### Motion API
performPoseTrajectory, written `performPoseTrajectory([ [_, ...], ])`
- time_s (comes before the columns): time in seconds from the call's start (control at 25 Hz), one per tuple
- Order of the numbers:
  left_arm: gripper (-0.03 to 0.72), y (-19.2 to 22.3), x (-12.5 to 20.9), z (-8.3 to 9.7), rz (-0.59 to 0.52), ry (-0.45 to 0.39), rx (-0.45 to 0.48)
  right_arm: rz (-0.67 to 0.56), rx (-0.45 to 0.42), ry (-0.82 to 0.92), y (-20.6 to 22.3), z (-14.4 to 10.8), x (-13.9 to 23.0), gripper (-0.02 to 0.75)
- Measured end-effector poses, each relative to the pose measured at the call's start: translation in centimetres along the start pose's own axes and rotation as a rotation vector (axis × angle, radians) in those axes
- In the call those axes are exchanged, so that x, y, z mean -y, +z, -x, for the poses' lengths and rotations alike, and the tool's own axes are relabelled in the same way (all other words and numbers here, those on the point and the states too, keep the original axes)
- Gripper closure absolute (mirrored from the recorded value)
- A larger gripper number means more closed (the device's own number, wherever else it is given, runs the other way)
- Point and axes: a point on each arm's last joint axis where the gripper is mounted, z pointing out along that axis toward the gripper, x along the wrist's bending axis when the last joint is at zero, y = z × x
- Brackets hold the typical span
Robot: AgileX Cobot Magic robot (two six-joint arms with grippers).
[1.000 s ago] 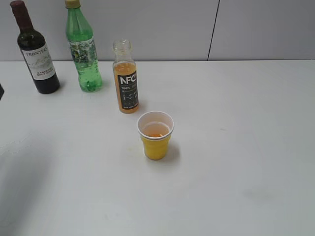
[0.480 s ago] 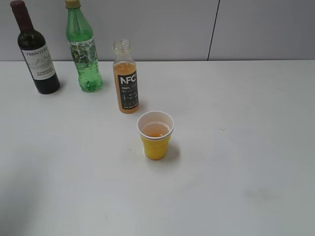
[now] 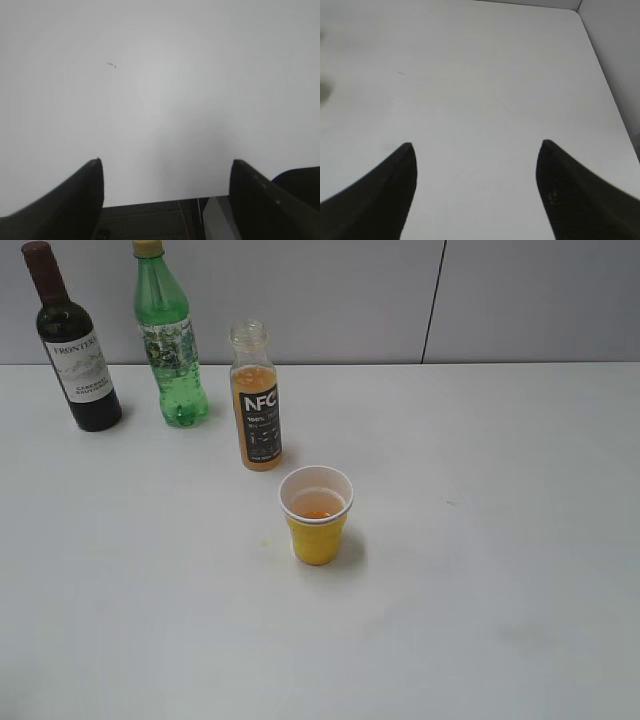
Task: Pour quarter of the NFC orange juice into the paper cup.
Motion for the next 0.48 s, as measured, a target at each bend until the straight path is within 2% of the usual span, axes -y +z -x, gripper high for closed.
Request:
performPoseTrajectory([
  [0.32,0.118,0.7,6.9,0.5,0.109,-0.024,-0.006,0.0,0.0,-0.001,0.0,0.0,0.0,0.147],
  [0.48,0.118,-0.1,8.9,0.8,0.228,-0.028,-0.009,0.0,-0.001,0.001,0.0,0.0,0.0,0.147],
])
